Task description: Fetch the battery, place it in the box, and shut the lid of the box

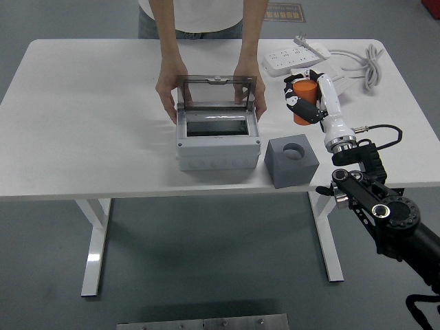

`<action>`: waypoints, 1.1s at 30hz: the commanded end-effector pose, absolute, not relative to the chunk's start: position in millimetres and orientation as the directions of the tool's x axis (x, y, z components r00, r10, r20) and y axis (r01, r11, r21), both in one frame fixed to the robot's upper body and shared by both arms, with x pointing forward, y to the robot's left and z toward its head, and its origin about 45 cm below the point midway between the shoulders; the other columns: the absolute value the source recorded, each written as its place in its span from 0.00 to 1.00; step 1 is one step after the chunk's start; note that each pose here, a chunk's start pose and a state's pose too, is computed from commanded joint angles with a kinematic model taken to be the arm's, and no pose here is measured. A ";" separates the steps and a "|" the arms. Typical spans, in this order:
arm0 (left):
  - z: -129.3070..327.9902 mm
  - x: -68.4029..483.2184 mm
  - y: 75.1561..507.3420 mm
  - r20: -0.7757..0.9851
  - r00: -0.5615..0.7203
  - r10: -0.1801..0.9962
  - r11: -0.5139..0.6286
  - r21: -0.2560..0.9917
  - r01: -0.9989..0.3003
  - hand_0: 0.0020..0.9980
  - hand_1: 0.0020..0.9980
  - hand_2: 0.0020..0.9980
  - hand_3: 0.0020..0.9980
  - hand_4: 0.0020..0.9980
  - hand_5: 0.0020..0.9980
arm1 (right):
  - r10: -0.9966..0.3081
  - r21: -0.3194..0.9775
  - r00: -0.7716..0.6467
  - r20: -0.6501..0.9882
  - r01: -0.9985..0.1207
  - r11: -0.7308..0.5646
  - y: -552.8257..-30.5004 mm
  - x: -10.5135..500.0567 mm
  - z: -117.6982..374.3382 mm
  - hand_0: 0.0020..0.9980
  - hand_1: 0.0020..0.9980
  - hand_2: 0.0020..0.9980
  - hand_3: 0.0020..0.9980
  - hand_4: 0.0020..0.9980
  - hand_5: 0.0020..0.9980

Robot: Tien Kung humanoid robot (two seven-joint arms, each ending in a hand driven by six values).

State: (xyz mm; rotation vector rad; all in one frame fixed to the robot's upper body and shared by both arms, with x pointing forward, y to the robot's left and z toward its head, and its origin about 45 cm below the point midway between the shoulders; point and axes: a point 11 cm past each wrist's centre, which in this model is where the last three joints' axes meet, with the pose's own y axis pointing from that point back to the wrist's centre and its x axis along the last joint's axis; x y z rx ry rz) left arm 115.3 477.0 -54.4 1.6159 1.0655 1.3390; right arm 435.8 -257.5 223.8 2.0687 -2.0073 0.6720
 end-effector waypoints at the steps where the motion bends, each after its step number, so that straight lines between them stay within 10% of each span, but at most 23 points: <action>1: -54.4 115.4 477.0 0.345 0.098 0.933 -0.356 0.926 0.126 0.85 0.91 0.85 0.85 0.92 0.86 | -0.887 -0.182 -0.009 0.461 -0.980 -0.084 -255.8 437.8 228.9 0.24 0.29 0.32 0.34 0.13 0.00; 22: -49.9 119.2 483.9 0.358 0.092 0.929 -0.368 0.922 0.120 0.86 0.92 0.86 0.85 0.92 0.87 | -0.303 -0.077 0.052 0.951 -0.915 -0.397 -176.8 456.2 269.9 0.18 0.24 0.30 0.36 0.14 0.02; 33: -45.2 124.4 489.1 0.367 0.096 0.925 -0.376 0.919 0.119 0.85 0.92 0.86 0.86 0.92 0.88 | -0.226 -0.012 0.095 0.970 -0.903 -0.430 -137.2 463.3 257.6 0.18 0.24 0.30 0.36 0.15 0.03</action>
